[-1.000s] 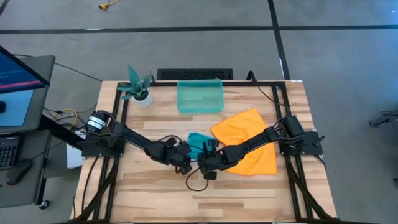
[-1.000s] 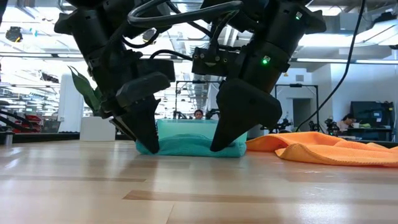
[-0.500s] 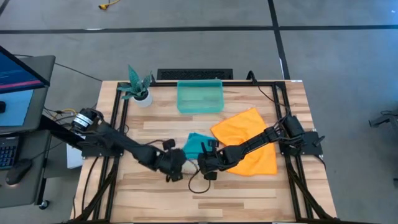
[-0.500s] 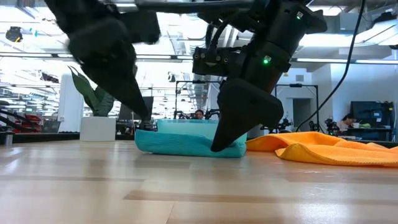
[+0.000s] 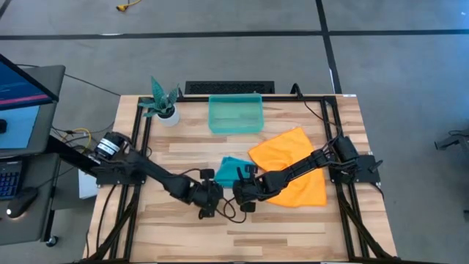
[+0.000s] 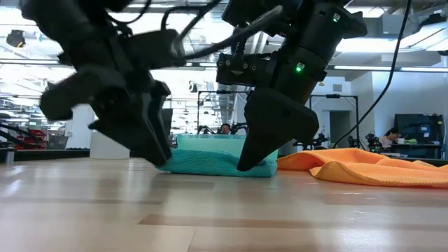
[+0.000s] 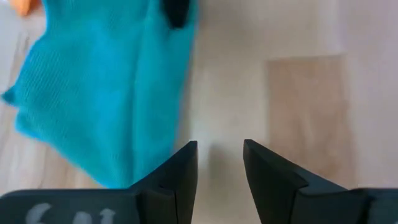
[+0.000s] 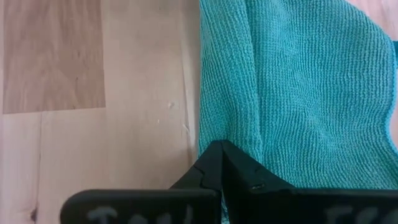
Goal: Roll microfiber towels into tight, uniform cylinder then place into a basket
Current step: Roll the blue microfiber cloth
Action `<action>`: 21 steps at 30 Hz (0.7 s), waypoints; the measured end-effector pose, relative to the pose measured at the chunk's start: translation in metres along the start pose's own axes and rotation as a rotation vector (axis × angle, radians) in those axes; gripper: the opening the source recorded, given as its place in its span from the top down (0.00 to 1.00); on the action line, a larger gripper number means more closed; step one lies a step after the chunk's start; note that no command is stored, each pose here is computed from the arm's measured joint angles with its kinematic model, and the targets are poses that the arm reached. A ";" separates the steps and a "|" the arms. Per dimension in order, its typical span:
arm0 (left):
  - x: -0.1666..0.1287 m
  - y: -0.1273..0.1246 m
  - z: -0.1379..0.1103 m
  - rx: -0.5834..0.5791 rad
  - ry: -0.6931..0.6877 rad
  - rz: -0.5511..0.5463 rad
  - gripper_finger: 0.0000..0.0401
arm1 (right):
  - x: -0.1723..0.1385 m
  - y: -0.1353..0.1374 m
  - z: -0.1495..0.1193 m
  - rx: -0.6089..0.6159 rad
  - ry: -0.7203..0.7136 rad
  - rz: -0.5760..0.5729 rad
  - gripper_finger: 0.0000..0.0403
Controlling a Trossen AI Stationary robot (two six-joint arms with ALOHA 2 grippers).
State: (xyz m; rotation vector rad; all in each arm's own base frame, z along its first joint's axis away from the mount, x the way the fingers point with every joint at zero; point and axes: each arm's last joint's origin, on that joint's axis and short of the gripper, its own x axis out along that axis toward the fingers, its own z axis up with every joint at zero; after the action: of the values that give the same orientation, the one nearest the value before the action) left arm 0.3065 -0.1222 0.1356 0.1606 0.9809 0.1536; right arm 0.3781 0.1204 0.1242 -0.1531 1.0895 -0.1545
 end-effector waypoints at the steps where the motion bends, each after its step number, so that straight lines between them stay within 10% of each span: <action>1: 0.003 0.003 0.002 -0.013 -0.007 0.012 0.69 | 0.000 0.000 0.000 0.000 0.000 0.001 0.94; 21: 0.038 0.027 -0.003 -0.153 0.073 0.109 0.69 | -0.001 0.002 -0.001 0.039 0.008 0.026 0.90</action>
State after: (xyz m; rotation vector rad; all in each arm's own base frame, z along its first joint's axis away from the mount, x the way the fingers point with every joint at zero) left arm 0.3230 -0.0881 0.1081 0.0679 1.0297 0.3357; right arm 0.3774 0.1225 0.1240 -0.1037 1.0953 -0.1530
